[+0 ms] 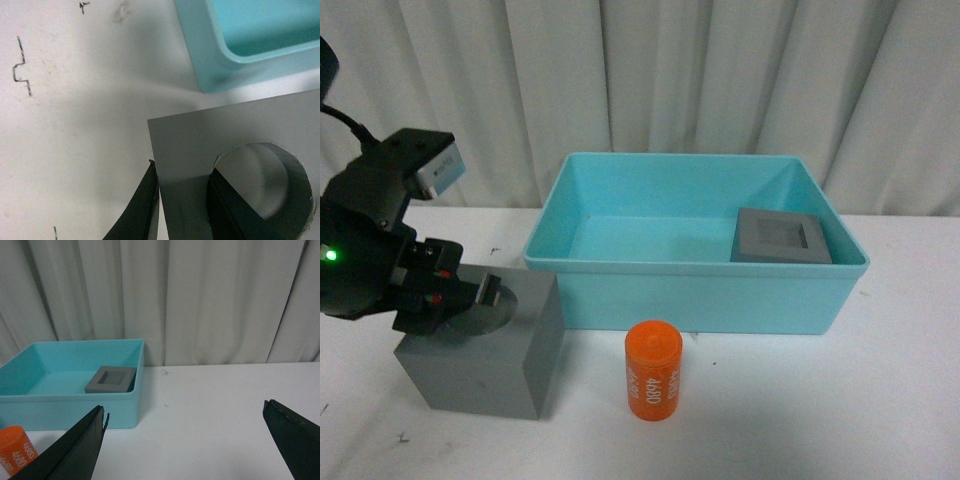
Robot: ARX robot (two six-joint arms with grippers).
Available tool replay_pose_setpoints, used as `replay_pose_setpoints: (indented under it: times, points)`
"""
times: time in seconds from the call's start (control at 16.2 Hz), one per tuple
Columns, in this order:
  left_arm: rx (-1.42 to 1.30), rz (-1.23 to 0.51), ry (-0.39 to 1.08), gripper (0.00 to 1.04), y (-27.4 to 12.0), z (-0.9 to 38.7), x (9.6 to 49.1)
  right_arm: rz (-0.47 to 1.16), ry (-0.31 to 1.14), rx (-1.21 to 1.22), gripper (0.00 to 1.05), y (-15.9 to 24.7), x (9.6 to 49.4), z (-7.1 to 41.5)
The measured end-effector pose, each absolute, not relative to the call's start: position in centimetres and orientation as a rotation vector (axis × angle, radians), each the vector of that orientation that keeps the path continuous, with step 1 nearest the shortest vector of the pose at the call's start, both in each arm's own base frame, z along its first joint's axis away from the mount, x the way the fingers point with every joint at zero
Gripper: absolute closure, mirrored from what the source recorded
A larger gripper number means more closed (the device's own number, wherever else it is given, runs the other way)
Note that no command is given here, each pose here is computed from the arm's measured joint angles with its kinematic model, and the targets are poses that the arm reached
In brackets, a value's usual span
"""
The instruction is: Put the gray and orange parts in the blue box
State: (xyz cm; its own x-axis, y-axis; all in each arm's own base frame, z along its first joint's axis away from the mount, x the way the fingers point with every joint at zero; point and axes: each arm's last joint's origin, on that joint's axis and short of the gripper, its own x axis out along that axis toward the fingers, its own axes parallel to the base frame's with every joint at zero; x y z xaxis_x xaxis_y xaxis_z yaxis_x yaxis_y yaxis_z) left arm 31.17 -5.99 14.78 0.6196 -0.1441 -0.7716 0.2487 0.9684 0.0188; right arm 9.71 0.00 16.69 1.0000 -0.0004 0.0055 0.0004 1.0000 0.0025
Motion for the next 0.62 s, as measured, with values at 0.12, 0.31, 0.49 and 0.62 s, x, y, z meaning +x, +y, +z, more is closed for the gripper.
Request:
replay_pose_setpoints:
  times: [0.12, 0.31, 0.49, 0.62]
  points:
    - [0.121, -0.23, 0.863, 0.83, -5.7, 16.1, 30.7, -0.001, -0.006, 0.002, 0.06, 0.0, 9.7, 16.7]
    - [0.132, -0.249, 0.811, 0.83, -6.7, 19.8, 31.0, -0.001, -0.006, 0.002, 0.06, 0.0, 9.7, 16.7]
    - [0.159, -0.308, 0.69, 0.83, -10.4, 24.7, 32.5, -0.001, -0.006, 0.002, 0.06, 0.0, 9.7, 16.7]
    - [0.17, -0.364, 0.647, 0.83, -14.2, 26.5, 33.9, 0.0, -0.006, 0.002, 0.06, 0.0, 9.7, 16.7]
